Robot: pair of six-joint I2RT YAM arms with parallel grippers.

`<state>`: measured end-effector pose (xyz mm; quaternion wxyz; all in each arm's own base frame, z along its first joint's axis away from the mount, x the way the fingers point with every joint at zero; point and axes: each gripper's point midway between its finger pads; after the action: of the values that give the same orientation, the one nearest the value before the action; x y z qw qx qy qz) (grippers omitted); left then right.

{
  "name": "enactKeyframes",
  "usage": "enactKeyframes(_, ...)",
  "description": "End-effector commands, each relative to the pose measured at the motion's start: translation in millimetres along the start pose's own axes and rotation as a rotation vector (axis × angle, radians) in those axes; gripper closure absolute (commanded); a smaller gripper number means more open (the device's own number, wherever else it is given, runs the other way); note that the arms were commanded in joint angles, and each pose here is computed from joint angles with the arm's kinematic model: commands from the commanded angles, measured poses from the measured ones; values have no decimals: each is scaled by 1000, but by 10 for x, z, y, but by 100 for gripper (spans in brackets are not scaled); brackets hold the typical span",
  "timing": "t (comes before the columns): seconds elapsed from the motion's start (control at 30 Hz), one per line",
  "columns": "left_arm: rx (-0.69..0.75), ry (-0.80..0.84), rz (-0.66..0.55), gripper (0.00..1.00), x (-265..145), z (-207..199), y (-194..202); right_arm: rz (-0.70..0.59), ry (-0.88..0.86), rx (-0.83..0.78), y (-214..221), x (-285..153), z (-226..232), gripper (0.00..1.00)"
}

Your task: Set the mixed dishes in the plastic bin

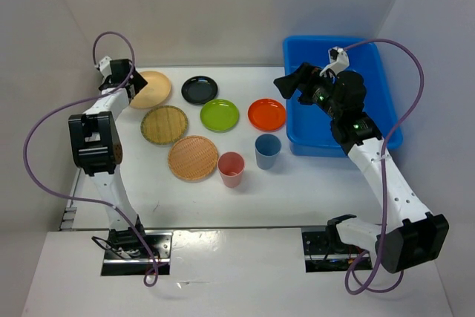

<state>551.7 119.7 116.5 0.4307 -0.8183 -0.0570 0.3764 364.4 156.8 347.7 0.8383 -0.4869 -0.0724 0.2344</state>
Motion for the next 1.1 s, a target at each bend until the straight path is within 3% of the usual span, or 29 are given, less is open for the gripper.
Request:
enactKeyframes(0.0, -58, -16, -51, 0, 138, 75, -149, -91, -27, -52, -294, 1, 154, 0)
enactKeyframes(0.23, -61, -91, -23, 4, 367, 459, -59, -123, -55, -61, -356, -46, 245, 0)
enactKeyframes(0.77, -4, -132, 57, 14, 673, 612, 239, -115, -72, -59, -287, -4, 306, 0)
enactKeyframes(0.83, 2, -143, 73, 20, 694, 650, 303, -114, -73, -58, -273, 0, 329, 0)
enactKeyframes(0.97, 16, -157, 74, 47, 718, 694, 332, -116, -53, -56, -265, 32, 282, 0)
enactKeyframes(1.0, 26, -157, 75, 58, 717, 699, 332, -116, -53, -56, -265, 32, 282, 0)
enactKeyframes(1.07, 27, -157, 75, 69, 712, 687, 313, -103, -57, -55, -200, 71, 279, 0)
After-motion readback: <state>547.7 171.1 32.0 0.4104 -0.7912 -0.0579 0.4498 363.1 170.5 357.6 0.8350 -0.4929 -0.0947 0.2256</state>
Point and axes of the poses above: each gripper's point midway between its finger pads, its own x axis out along the fingers, its own z axis along the line the jaws close on, y = z × x, and after that the axes turned 2 degrees about -x, right-handed
